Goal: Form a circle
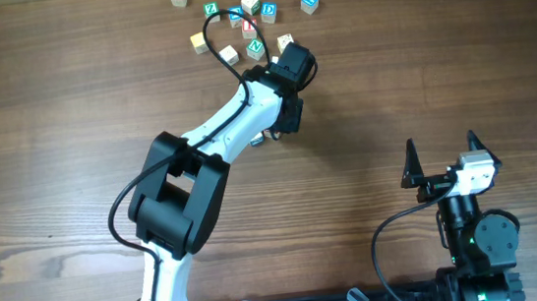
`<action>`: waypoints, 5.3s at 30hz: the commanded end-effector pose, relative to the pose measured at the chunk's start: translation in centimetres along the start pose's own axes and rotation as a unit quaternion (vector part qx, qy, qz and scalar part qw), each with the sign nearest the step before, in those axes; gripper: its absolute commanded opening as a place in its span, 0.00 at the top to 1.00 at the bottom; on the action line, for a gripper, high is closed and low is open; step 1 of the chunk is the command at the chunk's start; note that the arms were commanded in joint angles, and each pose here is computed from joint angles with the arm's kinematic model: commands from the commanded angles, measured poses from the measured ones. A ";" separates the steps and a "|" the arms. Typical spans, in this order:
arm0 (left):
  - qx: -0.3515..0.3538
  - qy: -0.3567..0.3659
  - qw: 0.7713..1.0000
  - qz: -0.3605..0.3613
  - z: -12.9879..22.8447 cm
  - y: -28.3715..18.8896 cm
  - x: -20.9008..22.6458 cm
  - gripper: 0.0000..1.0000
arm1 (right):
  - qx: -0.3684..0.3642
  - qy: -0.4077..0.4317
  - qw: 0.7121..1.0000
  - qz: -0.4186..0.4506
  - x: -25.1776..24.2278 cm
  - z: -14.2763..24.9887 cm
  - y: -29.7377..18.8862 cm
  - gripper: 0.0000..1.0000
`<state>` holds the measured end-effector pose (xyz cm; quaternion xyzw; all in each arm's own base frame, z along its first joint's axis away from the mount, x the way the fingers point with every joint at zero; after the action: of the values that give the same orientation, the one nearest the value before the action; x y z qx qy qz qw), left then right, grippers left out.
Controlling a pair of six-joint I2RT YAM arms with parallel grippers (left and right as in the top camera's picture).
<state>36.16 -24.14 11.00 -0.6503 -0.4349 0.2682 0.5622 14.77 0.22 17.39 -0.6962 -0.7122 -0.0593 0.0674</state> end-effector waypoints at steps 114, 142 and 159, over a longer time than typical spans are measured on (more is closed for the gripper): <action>0.043 -0.232 0.962 0.140 3.1 0.2 8.0 0.30 | -0.005 -0.003 1.000 0.006 0.0 -0.1 0.0 0.00; 0.063 -0.267 0.959 0.078 3.7 0.3 7.7 0.47 | -0.005 -0.003 1.000 0.006 0.0 -0.1 0.0 0.00; 0.053 -0.263 0.960 0.081 3.4 0.3 7.5 0.36 | -0.005 -0.003 1.000 0.006 0.0 -0.1 0.0 0.00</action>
<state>37.13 -15.94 11.75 -0.5637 -0.4965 0.4998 0.4313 14.77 0.21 17.39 -0.6963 -0.7121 -0.0593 0.0674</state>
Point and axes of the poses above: each gripper's point midway between its finger pads, its own y axis out along the fingers, its own x axis along the line the jaws close on, z = x × y, the point moved 10 cm from there along -y, back along the fingers, and after that the axes turned 13 degrees about y, right-handed, at the moved point
